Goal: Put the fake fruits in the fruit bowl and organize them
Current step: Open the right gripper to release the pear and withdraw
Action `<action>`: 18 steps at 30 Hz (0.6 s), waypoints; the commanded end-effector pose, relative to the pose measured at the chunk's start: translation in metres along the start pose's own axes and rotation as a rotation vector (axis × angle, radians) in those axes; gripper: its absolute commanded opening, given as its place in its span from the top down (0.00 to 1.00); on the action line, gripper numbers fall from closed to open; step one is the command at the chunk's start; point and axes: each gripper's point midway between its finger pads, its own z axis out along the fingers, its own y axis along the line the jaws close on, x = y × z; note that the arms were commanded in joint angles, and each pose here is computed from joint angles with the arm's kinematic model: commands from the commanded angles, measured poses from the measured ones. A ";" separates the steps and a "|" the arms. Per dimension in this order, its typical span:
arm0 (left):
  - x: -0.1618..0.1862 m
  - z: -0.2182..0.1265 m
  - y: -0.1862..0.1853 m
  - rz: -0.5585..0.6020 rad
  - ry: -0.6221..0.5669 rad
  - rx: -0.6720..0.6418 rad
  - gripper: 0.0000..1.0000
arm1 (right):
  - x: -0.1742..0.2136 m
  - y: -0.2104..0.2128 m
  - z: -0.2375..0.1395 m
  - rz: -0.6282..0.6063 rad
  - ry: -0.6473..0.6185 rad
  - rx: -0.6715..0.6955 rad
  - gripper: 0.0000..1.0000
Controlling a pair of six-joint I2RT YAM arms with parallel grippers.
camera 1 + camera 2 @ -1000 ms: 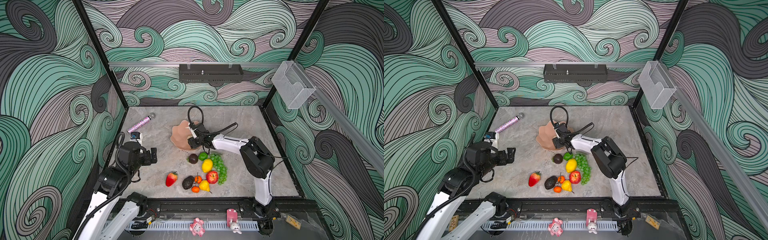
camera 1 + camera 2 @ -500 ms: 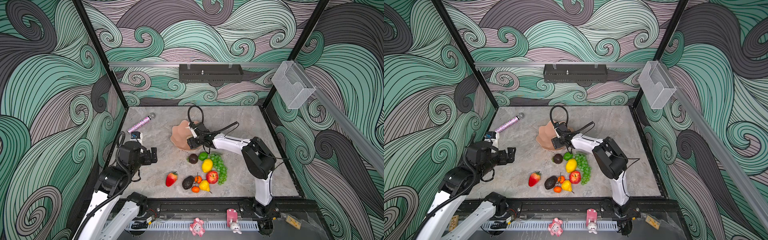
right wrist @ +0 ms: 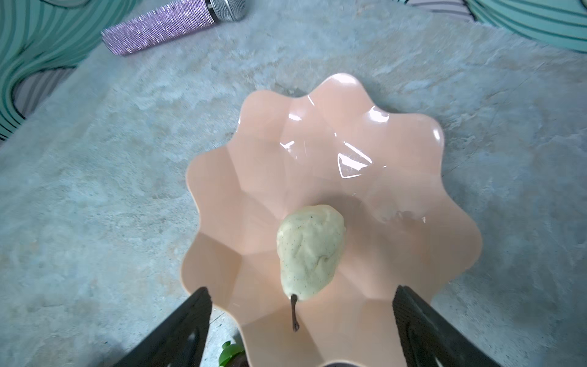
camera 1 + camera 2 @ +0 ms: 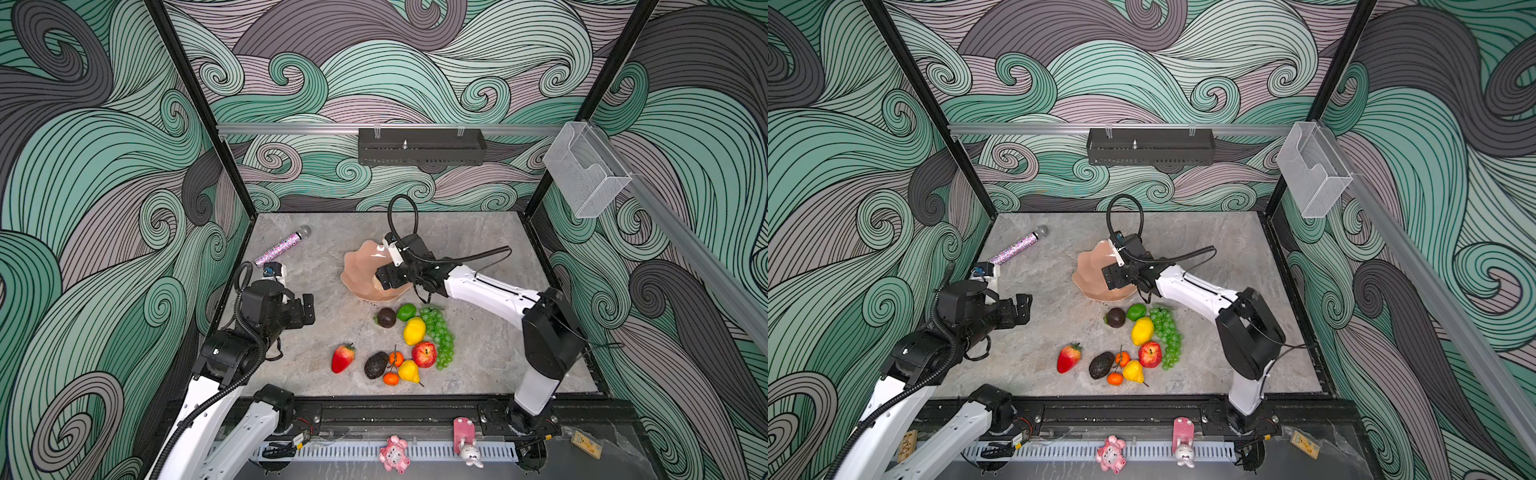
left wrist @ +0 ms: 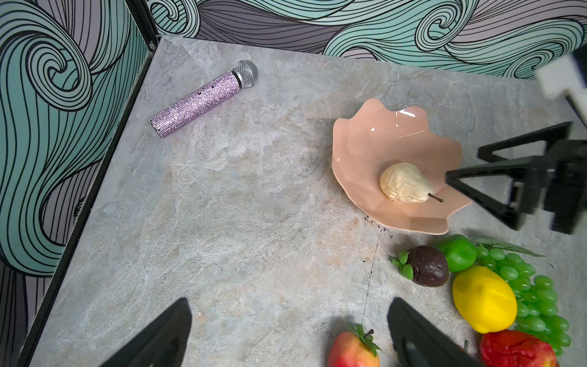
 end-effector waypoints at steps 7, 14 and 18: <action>0.006 0.017 -0.009 0.016 0.065 0.033 0.02 | 0.078 -0.009 -0.089 0.172 0.139 -0.001 0.11; 0.024 0.038 -0.035 0.040 0.215 0.140 0.03 | 0.145 -0.014 -0.136 0.290 0.167 0.014 0.13; 0.033 0.041 -0.058 0.051 0.288 0.201 0.05 | 0.173 -0.029 -0.151 0.364 0.125 0.056 0.13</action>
